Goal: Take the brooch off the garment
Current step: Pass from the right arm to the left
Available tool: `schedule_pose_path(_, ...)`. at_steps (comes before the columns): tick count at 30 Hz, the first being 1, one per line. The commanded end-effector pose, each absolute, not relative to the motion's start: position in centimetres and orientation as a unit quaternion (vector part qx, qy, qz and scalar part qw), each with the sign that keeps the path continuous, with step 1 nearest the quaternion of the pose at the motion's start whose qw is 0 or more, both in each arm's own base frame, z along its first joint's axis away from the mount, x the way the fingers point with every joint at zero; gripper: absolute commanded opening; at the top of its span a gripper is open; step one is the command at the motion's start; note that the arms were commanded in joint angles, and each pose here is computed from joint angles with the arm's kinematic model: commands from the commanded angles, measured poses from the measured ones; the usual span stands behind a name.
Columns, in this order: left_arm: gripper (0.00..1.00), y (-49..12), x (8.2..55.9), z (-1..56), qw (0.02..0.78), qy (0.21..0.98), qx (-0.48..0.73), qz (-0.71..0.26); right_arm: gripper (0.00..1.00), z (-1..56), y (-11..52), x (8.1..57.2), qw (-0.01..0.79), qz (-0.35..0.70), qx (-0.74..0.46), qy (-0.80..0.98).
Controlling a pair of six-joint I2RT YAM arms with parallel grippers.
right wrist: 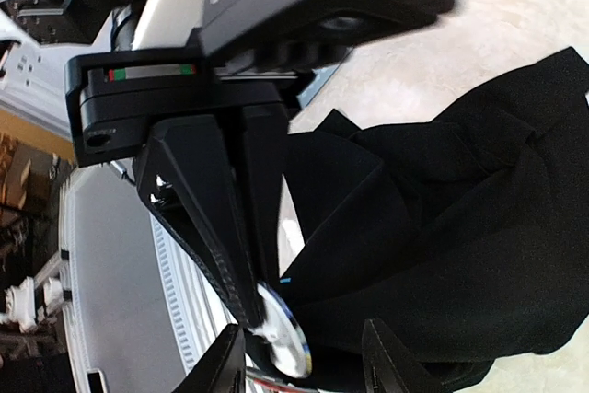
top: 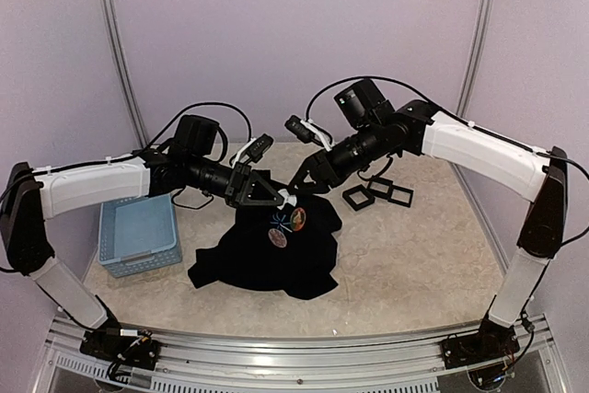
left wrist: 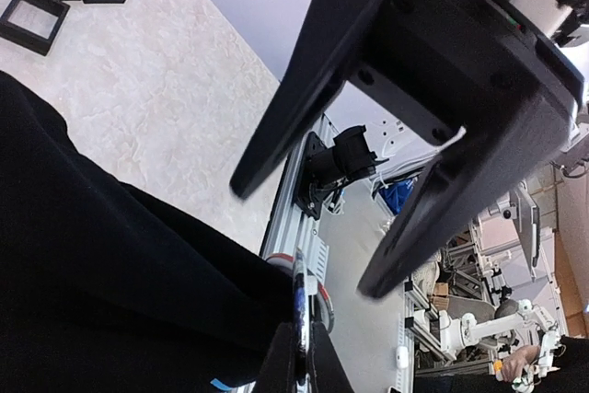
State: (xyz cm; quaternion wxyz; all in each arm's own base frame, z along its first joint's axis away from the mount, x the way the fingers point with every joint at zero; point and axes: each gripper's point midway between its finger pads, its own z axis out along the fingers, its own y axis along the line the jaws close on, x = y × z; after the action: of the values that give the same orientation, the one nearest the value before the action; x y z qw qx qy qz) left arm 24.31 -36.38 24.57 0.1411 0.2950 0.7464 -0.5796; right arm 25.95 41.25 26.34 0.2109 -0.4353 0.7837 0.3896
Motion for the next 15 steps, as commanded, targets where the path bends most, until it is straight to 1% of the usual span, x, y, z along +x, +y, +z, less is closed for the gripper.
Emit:
schedule_pose_path(1,0.00,-34.8,25.3,26.9,0.179,0.746,0.270,-0.582,0.52,32.5,39.4,29.0,0.327,0.450,-0.342,0.757)
schedule_pose_path(5,0.00,-33.7,26.3,29.1,0.219,0.736,0.257,-0.586,0.63,35.7,37.9,29.4,0.390,0.505,-0.275,0.719)
schedule_pose_path(7,0.00,-33.2,26.7,30.3,0.234,0.728,0.245,-0.596,0.68,36.7,37.7,29.1,0.402,0.532,-0.256,0.700)
schedule_pose_path(12,0.00,-32.3,27.4,33.2,0.273,0.697,0.232,-0.621,0.72,36.7,38.5,28.7,0.386,0.582,-0.240,0.675)
schedule_pose_path(15,0.00,-32.3,27.4,34.1,0.277,0.684,0.234,-0.633,0.72,36.2,39.5,28.5,0.369,0.590,-0.253,0.673)
